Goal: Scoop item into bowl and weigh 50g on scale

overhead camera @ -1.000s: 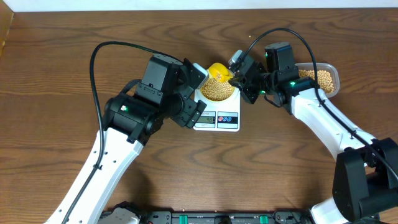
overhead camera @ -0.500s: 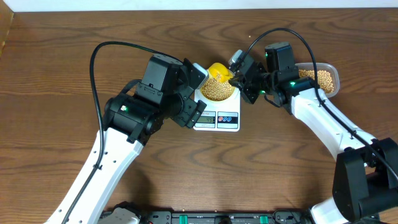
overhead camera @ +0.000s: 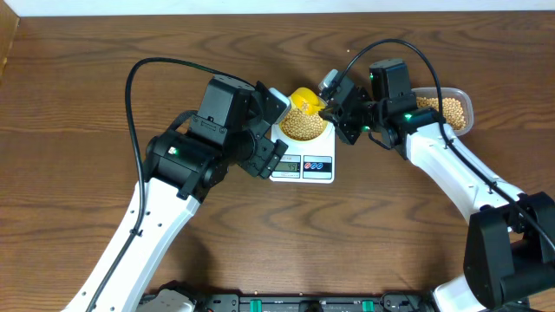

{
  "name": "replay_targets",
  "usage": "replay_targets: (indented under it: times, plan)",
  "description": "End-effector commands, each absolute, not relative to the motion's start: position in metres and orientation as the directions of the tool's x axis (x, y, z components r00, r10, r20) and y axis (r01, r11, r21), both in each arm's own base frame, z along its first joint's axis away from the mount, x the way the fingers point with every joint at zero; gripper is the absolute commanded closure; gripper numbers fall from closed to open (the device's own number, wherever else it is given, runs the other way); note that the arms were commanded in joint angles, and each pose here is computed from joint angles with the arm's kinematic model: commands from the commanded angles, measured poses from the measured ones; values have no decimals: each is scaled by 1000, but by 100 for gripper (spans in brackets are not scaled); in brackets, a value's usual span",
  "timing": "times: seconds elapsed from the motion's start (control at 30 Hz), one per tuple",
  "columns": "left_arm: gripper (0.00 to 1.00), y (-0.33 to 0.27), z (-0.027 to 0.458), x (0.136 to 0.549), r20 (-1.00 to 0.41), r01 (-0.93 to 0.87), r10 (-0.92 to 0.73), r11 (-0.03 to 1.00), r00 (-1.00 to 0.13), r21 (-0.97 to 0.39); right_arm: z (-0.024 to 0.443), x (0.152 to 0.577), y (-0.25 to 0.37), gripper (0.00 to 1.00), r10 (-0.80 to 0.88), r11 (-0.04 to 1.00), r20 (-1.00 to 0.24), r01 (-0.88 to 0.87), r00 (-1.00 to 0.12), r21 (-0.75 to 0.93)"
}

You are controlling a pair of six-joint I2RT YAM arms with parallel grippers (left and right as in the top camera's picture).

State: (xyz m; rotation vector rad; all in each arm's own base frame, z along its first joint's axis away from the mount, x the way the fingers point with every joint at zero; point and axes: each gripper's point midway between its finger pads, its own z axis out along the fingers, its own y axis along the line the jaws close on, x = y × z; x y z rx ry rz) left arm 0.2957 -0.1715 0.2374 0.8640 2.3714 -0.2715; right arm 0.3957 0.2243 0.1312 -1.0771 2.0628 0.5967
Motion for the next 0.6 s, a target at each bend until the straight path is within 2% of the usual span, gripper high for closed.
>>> replay_targets:
  times: [0.0,0.37,0.57]
  plan:
    - [19,-172,240,296,-602,648,521,761,-605,8,150,398,228,99,-494,531,-798,-846,-346,37]
    - [19,-172,240,296,-602,648,521,761,-605,8,156,403,230,99,-497,520,-814,-854,-300,-2]
    - [19,-172,240,296,-602,648,521,761,-605,8,144,392,226,99,-516,521,-778,-853,-357,46]
